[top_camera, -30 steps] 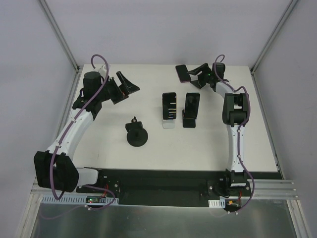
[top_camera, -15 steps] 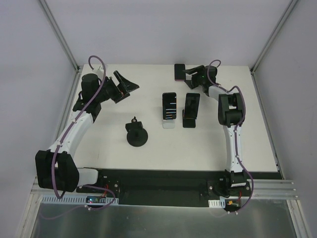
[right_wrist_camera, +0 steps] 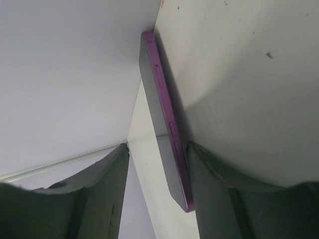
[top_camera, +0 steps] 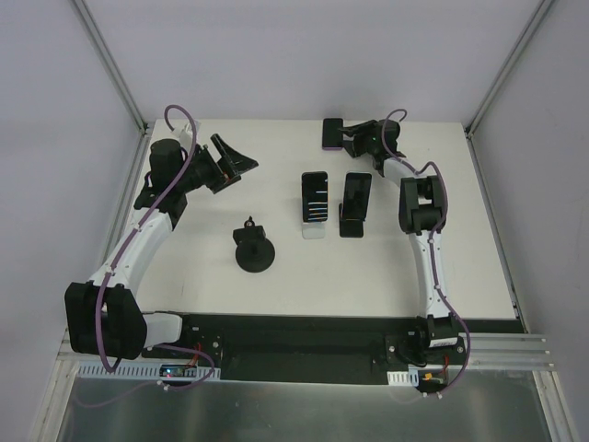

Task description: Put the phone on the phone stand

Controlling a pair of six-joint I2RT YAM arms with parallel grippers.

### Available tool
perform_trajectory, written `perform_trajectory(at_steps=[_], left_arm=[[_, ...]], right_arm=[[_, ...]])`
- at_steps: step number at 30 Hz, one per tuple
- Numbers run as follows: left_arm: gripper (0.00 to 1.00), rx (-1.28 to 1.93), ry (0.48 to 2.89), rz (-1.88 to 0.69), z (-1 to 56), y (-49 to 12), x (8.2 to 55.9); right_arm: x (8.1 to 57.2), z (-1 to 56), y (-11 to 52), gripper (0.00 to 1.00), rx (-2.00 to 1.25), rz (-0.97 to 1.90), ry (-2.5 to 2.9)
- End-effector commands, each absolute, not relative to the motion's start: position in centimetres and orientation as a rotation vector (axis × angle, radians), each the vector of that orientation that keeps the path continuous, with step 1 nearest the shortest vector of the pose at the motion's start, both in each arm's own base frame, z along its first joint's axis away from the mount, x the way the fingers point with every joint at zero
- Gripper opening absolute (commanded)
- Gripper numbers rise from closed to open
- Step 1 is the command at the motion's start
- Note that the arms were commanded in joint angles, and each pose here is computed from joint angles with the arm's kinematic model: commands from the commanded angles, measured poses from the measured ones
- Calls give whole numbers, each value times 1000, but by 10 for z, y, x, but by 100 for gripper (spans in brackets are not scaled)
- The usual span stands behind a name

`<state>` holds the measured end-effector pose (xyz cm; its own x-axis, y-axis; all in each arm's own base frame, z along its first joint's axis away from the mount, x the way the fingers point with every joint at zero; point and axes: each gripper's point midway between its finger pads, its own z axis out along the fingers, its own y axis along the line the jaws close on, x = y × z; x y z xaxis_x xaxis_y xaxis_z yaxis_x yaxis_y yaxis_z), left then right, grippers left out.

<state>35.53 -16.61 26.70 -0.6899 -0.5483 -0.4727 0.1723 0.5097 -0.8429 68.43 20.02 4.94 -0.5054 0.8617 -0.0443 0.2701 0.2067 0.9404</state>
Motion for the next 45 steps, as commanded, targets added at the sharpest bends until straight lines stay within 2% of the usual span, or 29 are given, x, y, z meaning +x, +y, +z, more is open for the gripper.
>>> perform_trajectory(at_steps=[1, 10, 13, 19, 20, 22, 24, 26, 27, 29, 30, 32, 33, 34, 36, 42, 43, 44, 45], left_arm=[[90, -244, 1947, -1239, 282, -165, 355], [90, -241, 1950, -1241, 281, -166, 358], [90, -251, 1959, -1263, 279, -168, 359], [90, -251, 1955, -1267, 278, -168, 357], [89, -250, 1957, -1268, 277, -169, 356], [89, -246, 1957, -1274, 278, -169, 354], [89, -240, 1952, -1277, 280, -169, 352], [89, -231, 1958, -1282, 279, -170, 348], [89, -220, 1951, -1284, 282, -170, 346], [90, -198, 1957, -1287, 283, -171, 340], [89, -193, 1959, -1288, 283, -171, 338], [89, -168, 1961, -1303, 286, -173, 331], [90, -164, 1963, -1309, 286, -173, 328], [89, -159, 1966, -1316, 285, -174, 325], [89, -137, 1966, -1335, 287, -175, 317], [89, -87, 1969, -1396, 289, -180, 291], [89, -89, 1975, -1404, 286, -180, 288], [89, -78, 1964, -1407, 289, -180, 282], [89, -74, 1962, -1412, 289, -180, 279]], right_arm=[[687, 30, 207, 50, 1027, 1296, 1935], [690, 38, 216, 33, 895, 1315, 1943], [693, 47, 220, 18, 822, 1337, 1928], [694, 76, 221, 1, 663, 1351, 1870], [690, 67, 218, 1, 673, 1347, 1880], [692, 97, 208, 1, 623, 1360, 1789], [686, 95, 199, 1, 614, 1355, 1771], [682, 118, 181, 1, 589, 1347, 1731], [673, 108, 175, 1, 601, 1340, 1739], [667, 139, 153, 1, 556, 1329, 1682], [656, 123, 138, 1, 590, 1314, 1716], [640, 151, 125, 1, 543, 1306, 1670], [625, 135, 112, 1, 575, 1293, 1699], [614, 154, 106, 1, 563, 1290, 1673], [596, 158, 86, 1, 577, 1270, 1668], [502, 129, 63, 1, 642, 1168, 1842], [489, 142, 62, 1, 563, 1106, 1851], [463, 114, 63, 1, 624, 1069, 1961], [452, 110, 61, 1, 626, 1024, 1994]])
